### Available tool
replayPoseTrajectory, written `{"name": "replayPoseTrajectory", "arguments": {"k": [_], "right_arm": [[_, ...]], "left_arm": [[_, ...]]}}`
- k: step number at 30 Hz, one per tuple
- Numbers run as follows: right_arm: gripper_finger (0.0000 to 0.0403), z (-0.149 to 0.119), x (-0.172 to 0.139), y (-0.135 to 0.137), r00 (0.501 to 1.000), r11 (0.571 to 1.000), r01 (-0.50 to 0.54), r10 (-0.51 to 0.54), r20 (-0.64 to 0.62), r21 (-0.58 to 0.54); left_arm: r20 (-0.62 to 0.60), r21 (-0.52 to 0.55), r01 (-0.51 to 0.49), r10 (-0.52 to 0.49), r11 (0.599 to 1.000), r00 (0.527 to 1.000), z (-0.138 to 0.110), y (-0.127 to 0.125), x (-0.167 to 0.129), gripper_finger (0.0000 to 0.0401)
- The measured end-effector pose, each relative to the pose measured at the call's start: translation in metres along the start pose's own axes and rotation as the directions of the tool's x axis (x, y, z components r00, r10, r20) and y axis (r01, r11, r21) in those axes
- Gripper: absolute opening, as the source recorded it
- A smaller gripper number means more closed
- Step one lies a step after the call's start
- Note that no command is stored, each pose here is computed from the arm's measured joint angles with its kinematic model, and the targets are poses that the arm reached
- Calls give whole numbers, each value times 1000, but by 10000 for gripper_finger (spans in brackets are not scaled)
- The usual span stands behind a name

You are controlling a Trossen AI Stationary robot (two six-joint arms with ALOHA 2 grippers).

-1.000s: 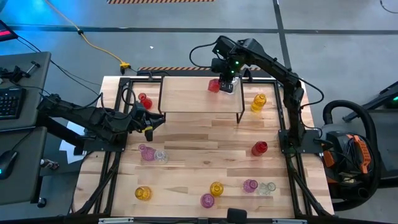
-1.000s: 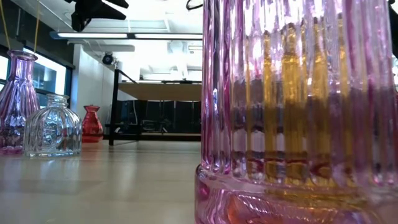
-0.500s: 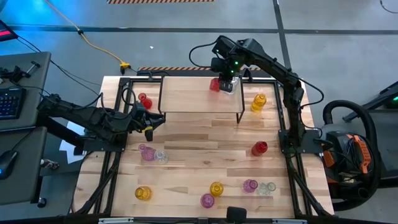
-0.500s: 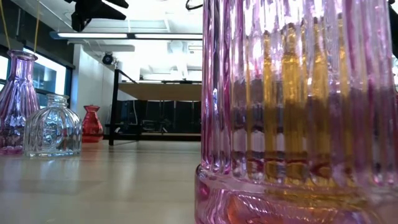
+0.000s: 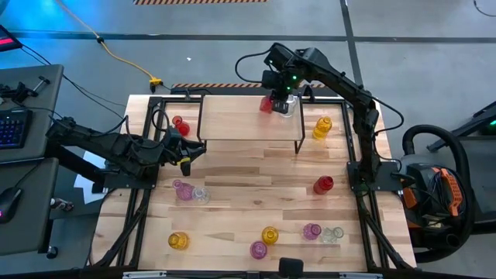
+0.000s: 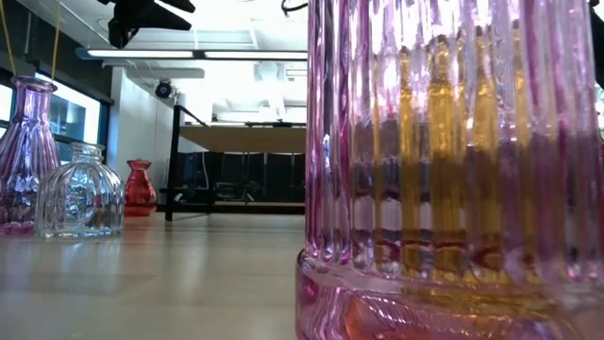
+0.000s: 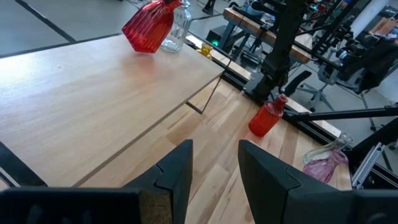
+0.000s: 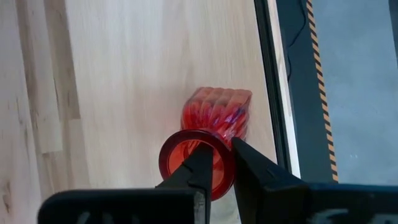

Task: Sort vases onto shelf
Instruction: Put the center red vase on the shelf

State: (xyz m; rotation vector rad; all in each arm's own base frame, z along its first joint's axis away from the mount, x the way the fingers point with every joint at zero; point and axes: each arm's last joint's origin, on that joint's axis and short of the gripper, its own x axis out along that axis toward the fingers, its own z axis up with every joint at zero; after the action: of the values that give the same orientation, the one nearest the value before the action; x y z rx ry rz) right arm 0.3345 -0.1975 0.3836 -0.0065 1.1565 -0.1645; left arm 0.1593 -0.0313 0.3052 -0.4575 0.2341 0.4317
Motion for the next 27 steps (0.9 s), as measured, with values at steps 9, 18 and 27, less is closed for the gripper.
{"name": "replayPoseTrajectory", "arguments": {"k": [9,18,27], "right_arm": [[28,4,7,4,1000,1000,-7,7,-5,-21],[28,4,7,5,1000,1000,-8,8,-15,-21],[43,1,9,4,998,999,27,-26,-59,26]], "left_arm": [[0,0,0,0,1000,1000,0,0,0,120],[-3,0,3,-3,1000,1000,0,0,0,120],[-1,-2,4,-4,1000,1000,0,0,0,120]]}}
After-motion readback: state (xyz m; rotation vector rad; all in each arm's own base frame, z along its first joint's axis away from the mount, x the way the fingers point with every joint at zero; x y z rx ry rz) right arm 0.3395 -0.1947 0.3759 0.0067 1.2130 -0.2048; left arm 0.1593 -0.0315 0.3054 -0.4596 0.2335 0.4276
